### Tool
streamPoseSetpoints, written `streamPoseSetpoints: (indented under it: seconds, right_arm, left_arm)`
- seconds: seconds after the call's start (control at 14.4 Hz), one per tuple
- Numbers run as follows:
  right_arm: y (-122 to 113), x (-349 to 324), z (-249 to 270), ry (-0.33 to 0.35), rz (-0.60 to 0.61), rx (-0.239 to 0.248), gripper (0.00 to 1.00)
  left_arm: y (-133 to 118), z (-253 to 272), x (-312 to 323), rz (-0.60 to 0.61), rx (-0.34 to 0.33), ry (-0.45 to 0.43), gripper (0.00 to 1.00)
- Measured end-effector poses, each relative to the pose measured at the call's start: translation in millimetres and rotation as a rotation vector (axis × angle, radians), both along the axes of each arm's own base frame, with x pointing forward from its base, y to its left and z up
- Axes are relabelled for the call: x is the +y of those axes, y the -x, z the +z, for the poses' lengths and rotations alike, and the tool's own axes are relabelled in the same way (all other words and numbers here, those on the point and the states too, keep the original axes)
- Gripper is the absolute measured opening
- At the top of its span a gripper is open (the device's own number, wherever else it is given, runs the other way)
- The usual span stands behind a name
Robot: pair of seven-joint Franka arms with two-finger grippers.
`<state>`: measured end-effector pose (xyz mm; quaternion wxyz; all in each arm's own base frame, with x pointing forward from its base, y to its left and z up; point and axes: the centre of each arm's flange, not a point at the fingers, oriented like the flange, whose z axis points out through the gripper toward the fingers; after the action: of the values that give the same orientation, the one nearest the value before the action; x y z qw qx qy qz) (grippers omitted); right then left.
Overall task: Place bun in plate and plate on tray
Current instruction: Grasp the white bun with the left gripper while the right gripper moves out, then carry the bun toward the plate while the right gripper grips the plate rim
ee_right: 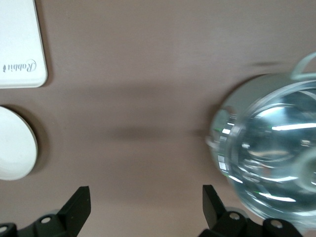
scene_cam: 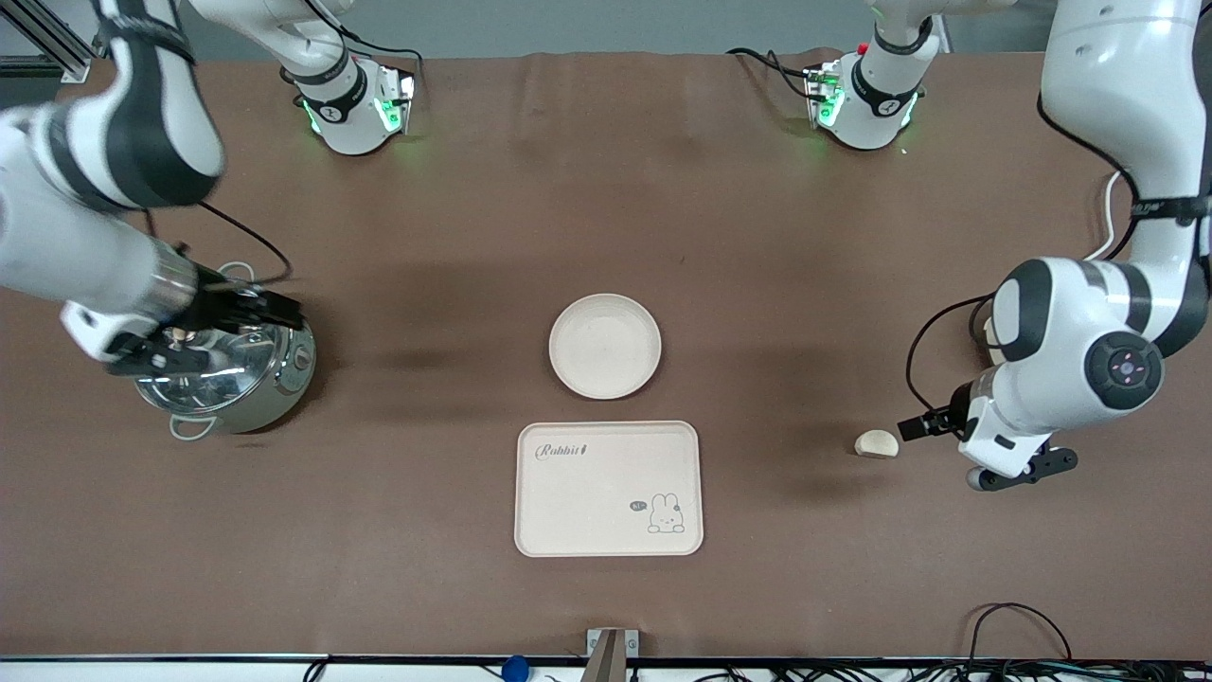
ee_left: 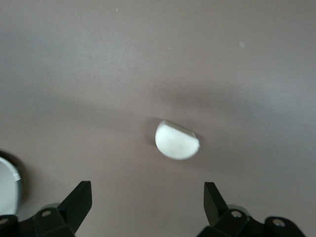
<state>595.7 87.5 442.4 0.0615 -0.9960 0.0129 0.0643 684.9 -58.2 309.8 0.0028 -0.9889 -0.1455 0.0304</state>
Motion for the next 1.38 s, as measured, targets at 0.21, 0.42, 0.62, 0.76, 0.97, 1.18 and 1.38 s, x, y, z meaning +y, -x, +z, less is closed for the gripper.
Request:
streamPoseSetpoints:
  seconds: [0.21, 0.42, 0.62, 0.76, 0.97, 1.18, 1.38]
  right_arm:
    - [-6, 77, -55, 0.013, -0.067, 0.004, 1.00]
    - [7, 138, -119, -0.044, -0.122, -0.043, 1.00]
    - [31, 161, -167, -0.104, -0.181, -0.076, 1.00]
    - [48, 181, -183, -0.152, -0.228, -0.096, 1.00]
    - [74, 214, -210, -0.178, -0.250, -0.148, 1.00]
    - [92, 235, -232, -0.196, -0.287, -0.169, 1.00]
    - [104, 247, -253, -0.182, -0.282, -0.169, 1.00]
  left_arm:
    - [1, -49, 2, 0.110, 0.017, -0.003, 1.00]
    - [-1, -80, -7, 0.222, 0.007, -0.003, 1.00]
    - [-1, -107, -12, 0.278, -0.001, 0.000, 1.00]
    - [0, -120, -13, 0.297, 0.005, -0.001, 1.00]
    - [-1, -125, -15, 0.315, -0.009, 0.004, 0.89]
    - [-2, -126, -21, 0.308, -0.023, 0.012, 0.56]
    - [0, -120, -58, 0.310, -0.033, 0.017, 0.34]
